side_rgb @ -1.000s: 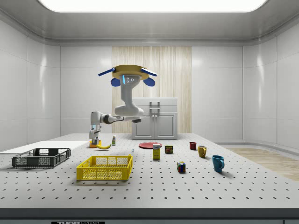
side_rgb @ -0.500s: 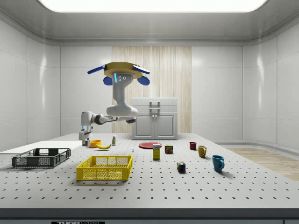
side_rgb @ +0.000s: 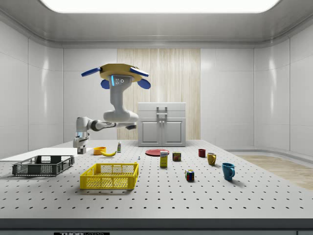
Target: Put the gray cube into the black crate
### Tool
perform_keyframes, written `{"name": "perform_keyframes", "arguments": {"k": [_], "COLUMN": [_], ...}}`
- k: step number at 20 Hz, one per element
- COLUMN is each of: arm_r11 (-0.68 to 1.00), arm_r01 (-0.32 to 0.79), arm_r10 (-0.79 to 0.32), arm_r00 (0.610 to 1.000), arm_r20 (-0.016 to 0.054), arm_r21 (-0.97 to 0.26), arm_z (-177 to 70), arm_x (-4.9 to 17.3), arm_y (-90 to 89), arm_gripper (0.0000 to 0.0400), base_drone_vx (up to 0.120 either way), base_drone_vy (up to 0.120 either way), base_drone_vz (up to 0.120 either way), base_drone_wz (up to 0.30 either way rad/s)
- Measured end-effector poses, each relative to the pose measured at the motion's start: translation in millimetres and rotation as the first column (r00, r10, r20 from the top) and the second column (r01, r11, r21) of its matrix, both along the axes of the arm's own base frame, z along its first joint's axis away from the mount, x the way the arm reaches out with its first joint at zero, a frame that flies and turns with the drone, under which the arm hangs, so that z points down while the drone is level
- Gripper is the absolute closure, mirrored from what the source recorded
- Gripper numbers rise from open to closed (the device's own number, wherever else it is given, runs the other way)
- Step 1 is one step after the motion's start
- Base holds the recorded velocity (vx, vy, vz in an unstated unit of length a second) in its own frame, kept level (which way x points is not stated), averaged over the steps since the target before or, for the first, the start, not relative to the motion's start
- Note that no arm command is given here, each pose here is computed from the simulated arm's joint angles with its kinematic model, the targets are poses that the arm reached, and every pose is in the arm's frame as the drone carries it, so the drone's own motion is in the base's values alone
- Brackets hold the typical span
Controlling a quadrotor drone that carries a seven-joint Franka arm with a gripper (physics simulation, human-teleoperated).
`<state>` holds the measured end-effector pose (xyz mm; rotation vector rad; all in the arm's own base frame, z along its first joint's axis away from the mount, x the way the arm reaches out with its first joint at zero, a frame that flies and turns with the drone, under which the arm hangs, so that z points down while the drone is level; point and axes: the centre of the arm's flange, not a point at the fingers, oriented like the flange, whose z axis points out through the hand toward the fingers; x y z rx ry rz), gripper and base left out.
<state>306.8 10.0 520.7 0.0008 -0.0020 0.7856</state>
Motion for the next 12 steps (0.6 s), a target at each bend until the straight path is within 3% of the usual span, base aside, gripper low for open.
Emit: {"name": "perform_keyframes", "arguments": {"k": [12], "arm_r11": [1.000], "arm_r01": [0.000], "arm_r10": [0.000], "arm_r00": [1.000], "arm_r20": [0.0000], "arm_r21": [0.000], "arm_z": [0.0], "arm_x": [0.0], "arm_y": [0.0], "arm_gripper": [0.0150], "base_drone_vx": [0.120], "base_drone_vy": [0.000], "base_drone_vz": [0.000], "base_drone_wz": [0.000]}}
